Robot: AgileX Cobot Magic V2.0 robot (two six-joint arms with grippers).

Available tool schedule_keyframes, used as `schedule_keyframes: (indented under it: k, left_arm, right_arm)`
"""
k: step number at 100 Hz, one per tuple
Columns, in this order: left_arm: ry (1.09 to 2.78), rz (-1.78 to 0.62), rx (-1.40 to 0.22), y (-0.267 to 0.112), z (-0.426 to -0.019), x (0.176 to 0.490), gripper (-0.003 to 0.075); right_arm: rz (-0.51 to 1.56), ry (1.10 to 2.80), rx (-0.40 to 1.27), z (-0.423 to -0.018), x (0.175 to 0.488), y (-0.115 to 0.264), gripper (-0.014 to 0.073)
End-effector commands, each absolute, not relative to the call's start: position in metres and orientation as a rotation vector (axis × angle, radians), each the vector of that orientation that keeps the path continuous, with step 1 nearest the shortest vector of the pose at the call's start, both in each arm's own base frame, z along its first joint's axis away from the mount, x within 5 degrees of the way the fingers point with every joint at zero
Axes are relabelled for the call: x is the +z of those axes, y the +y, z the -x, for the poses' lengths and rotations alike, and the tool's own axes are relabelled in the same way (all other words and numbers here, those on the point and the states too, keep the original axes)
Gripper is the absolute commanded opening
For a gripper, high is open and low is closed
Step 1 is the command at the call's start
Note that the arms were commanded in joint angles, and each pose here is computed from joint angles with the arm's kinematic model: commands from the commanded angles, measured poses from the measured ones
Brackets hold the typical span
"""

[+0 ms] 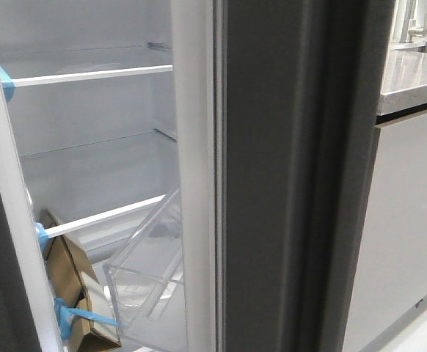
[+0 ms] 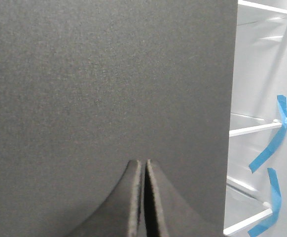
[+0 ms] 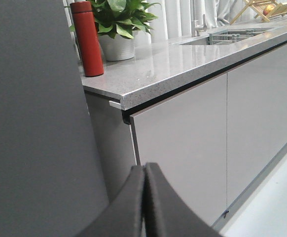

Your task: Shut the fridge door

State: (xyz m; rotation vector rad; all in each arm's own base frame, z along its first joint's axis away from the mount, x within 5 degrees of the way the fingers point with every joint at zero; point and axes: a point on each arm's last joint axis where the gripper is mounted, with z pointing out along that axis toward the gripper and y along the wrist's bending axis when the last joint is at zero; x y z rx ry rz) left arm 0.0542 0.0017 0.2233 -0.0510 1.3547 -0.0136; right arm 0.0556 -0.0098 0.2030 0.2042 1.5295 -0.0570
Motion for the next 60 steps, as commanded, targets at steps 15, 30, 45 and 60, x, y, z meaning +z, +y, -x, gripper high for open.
schedule_keyframes:
  k: [15,30,45,60]
  left_arm:
    - [1.307,0.056,-0.02,0.002,-0.054,0.218,-0.002]
    - [1.307,0.056,-0.02,0.002,-0.054,0.218,-0.002]
    - [1.307,0.056,-0.02,0.002,-0.054,0.218,-0.002]
    - [1.307,0.056,-0.02,0.002,-0.054,0.218,-0.002]
  right_arm:
    - [-0.175,1.423,-0.04,-0.057,0.209,-0.008,-0.0045]
    - [-0.243,1.366,0.039,-0.056,0.213,-0.008,-0.0045]
    - [-0.288,1.335,0.089,-0.055,0.215,-0.009,-0.0044]
    - [-0.314,1.288,0.124,-0.054,0.218,-0.009,-0.0045]
